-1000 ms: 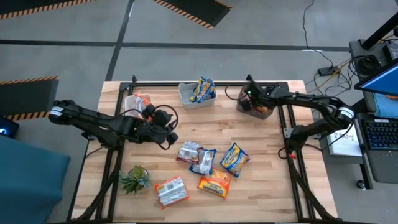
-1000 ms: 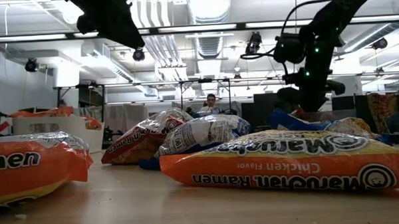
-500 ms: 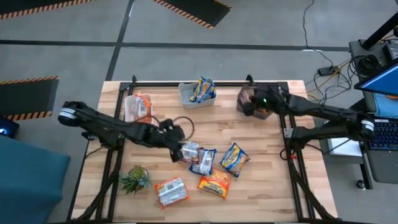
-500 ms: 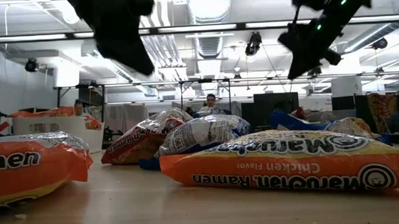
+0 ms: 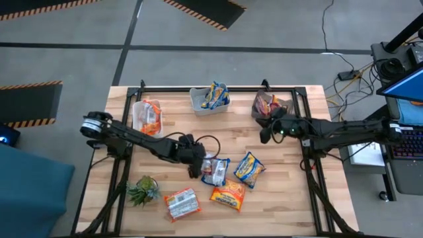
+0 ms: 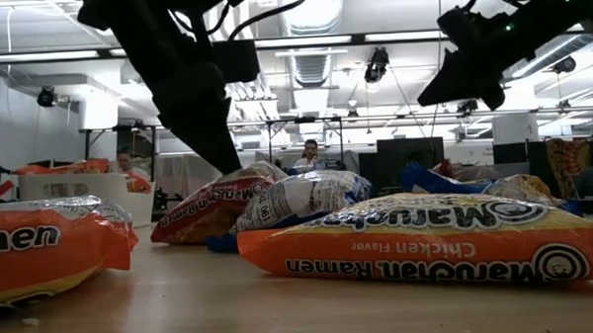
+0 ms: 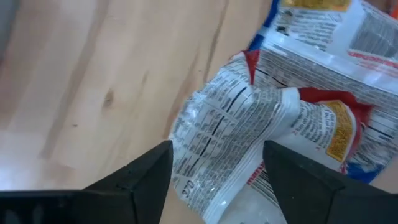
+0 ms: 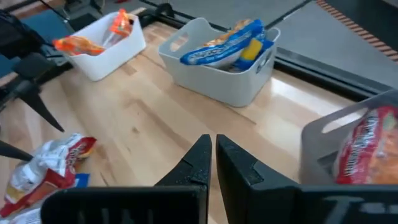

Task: Sort Maruchan noodles
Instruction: Put the red noodle pack into the black bin

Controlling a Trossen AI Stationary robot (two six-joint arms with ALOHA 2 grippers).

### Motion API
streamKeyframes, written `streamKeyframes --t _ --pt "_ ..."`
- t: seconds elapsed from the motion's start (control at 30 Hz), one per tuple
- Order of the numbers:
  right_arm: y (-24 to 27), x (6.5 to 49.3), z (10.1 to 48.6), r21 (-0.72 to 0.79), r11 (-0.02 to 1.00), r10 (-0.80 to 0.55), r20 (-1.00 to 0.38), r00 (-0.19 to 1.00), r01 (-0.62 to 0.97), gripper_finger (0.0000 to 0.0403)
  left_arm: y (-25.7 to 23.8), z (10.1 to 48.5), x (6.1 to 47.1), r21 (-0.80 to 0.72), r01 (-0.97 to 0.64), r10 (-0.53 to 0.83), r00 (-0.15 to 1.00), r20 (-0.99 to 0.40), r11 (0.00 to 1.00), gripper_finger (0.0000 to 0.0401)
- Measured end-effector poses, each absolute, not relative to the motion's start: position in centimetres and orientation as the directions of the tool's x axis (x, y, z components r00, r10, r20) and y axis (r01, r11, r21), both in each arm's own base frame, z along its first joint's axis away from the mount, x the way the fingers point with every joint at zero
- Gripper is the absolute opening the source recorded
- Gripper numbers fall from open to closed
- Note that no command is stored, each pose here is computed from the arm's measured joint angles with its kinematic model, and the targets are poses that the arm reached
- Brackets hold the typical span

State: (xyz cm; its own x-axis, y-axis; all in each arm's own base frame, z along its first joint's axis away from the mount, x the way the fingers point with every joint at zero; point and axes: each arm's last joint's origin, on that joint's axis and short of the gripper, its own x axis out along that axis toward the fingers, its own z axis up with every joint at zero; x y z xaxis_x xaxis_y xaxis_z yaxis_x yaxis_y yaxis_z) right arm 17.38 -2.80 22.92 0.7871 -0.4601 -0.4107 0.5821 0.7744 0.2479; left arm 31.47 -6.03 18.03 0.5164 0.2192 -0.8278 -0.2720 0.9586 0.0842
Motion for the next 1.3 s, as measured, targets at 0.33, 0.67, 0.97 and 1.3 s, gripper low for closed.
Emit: streamKeyframes --t 0.33,0.67,0.97,1.3 --pt "-2.7 17.4 21.9 0.266 0.764 -0.446 -0.441 0.779 0.588 0.0013 -6.1 16.7 31.9 0.087 -0.25 0.205 0.498 -0.842 0.964 0.0193" --pt "-2.5 17.5 21.9 0.383 0.719 -0.405 -0.448 0.797 0.58 0.0034 -5.9 17.1 31.9 0.182 -0.24 0.284 0.514 -0.809 0.954 0.0011" --pt "-2.2 17.6 21.9 0.428 0.765 -0.276 -0.457 0.845 0.482 0.0159 -5.1 22.1 30.4 0.319 -0.238 0.396 0.624 -0.674 0.917 0.0001" --pt "-1.3 20.7 21.3 0.427 0.848 -0.144 -0.383 0.912 0.313 0.0214 -5.5 22.2 28.1 0.187 0.037 0.127 0.604 -0.787 0.982 0.0"
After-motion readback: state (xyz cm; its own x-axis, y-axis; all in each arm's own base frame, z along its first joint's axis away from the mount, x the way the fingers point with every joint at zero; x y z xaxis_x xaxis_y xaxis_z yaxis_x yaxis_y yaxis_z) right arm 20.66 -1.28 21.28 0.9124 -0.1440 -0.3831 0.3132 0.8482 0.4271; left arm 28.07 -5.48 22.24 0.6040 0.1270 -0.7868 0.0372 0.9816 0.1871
